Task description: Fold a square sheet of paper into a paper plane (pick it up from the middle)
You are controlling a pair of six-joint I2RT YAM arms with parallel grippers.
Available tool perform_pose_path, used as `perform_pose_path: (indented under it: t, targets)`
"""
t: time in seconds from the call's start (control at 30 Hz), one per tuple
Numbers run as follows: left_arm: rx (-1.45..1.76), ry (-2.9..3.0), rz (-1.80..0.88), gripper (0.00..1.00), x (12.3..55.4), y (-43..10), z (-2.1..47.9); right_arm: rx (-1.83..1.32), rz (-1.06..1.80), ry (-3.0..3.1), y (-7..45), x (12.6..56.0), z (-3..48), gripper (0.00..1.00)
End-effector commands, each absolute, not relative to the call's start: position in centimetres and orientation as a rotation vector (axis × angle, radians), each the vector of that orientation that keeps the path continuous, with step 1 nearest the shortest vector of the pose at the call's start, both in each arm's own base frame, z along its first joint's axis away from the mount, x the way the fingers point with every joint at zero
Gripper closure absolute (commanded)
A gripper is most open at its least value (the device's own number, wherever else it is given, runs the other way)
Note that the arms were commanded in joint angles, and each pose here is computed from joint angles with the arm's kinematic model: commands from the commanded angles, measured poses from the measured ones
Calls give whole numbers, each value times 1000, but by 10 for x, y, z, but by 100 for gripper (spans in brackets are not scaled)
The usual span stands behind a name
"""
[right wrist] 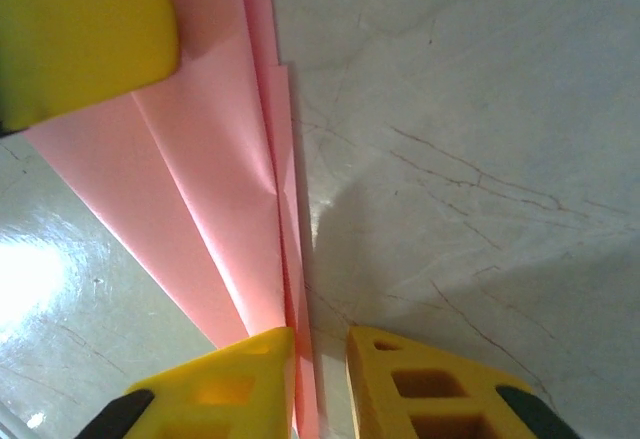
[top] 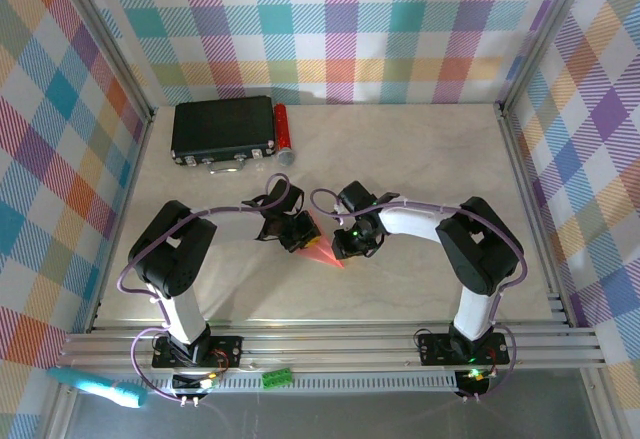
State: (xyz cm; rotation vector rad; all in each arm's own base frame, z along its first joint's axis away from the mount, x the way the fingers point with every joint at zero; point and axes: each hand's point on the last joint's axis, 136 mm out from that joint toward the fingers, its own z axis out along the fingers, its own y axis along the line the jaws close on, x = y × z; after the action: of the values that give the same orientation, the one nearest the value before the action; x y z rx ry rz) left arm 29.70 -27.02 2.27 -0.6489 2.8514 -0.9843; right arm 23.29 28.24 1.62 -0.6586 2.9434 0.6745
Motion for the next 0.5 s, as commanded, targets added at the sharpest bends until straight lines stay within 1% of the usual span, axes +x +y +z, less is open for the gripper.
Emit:
perform_pose_path:
  t: [0.0, 0.23, 0.47]
  targets:
    - [-647, 2808, -1028, 86, 303, -270, 38, -686, 618, 3073, 273, 209, -15, 77]
    - [-576, 2763, -1126, 86, 302, -280, 55, -654, 628, 3073, 277, 213, -12, 78]
    - [-597, 2808, -1080, 89, 293, -276, 35, -593, 634, 3075, 279, 216, -9, 79]
